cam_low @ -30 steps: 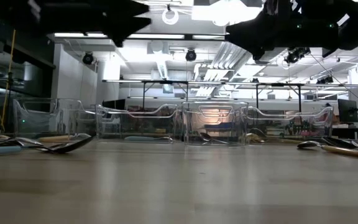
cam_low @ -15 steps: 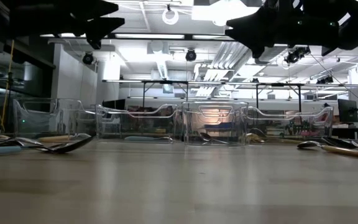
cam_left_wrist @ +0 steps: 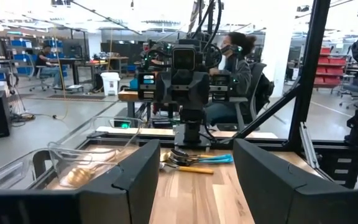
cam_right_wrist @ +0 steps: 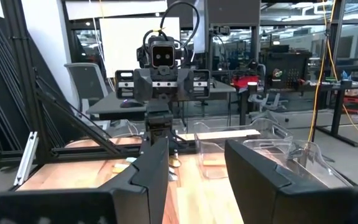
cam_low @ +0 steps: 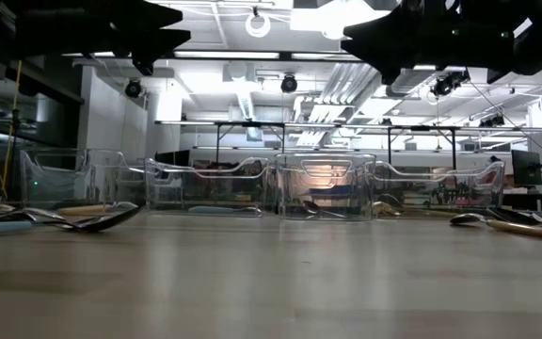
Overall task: Sort silverware by color (type)
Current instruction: Put the black spoon into the middle right transparent bin
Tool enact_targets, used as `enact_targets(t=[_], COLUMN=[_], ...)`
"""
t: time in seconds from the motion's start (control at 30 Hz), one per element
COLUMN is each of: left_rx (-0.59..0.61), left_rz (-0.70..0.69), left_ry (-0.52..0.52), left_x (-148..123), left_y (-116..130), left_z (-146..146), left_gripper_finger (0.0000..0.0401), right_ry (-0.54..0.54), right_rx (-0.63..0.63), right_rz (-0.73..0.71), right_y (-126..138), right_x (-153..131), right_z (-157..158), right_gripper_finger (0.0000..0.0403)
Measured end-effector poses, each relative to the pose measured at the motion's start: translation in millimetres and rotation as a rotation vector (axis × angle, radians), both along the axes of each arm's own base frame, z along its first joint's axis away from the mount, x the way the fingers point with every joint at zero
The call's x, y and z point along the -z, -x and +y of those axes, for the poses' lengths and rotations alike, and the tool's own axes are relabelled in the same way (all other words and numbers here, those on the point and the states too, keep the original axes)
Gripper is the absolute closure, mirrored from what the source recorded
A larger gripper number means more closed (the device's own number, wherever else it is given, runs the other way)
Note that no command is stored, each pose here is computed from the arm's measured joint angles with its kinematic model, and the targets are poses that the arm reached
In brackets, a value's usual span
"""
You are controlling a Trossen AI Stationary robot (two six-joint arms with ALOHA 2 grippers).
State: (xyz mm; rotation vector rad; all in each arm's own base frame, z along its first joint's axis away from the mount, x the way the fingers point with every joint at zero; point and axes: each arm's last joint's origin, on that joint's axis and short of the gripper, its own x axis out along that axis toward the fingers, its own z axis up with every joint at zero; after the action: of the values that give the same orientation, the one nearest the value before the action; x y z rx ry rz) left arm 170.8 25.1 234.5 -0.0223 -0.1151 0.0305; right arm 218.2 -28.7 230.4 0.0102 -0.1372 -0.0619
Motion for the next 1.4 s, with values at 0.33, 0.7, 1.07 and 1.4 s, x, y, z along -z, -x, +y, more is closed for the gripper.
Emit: enact_targets(t=[0.33,0.7,1.07,1.4], left_rx=[0.047,0.293,0.034,-0.191], left_rz=[0.023,0.388,1.059,1.188], left_ry=[0.113,0.383,0.288,-0.017], left_x=[2.3,7.3,37.9,73.9], left_y=[-0.3,-5.6,6.6,3.7], left_z=[-1.5,-56.9,-142.0,-145.7], left_gripper_finger=[0.0208,0.0208,0.0208,0.0208], right_ry=[-0.001,-0.003,-0.026,-0.025], right_rx=[0.0,0.0,-0.003,-0.003], right_rz=[0.003,0.018,0.027,0.038], right_y=[0.0,-0.2,-0.3,-0.4], right_x=[0.3,1.7,2.7,3.8], right_z=[0.0,0.0,0.0,0.0], right_gripper_finger=[0.026,0.026,0.026,0.026])
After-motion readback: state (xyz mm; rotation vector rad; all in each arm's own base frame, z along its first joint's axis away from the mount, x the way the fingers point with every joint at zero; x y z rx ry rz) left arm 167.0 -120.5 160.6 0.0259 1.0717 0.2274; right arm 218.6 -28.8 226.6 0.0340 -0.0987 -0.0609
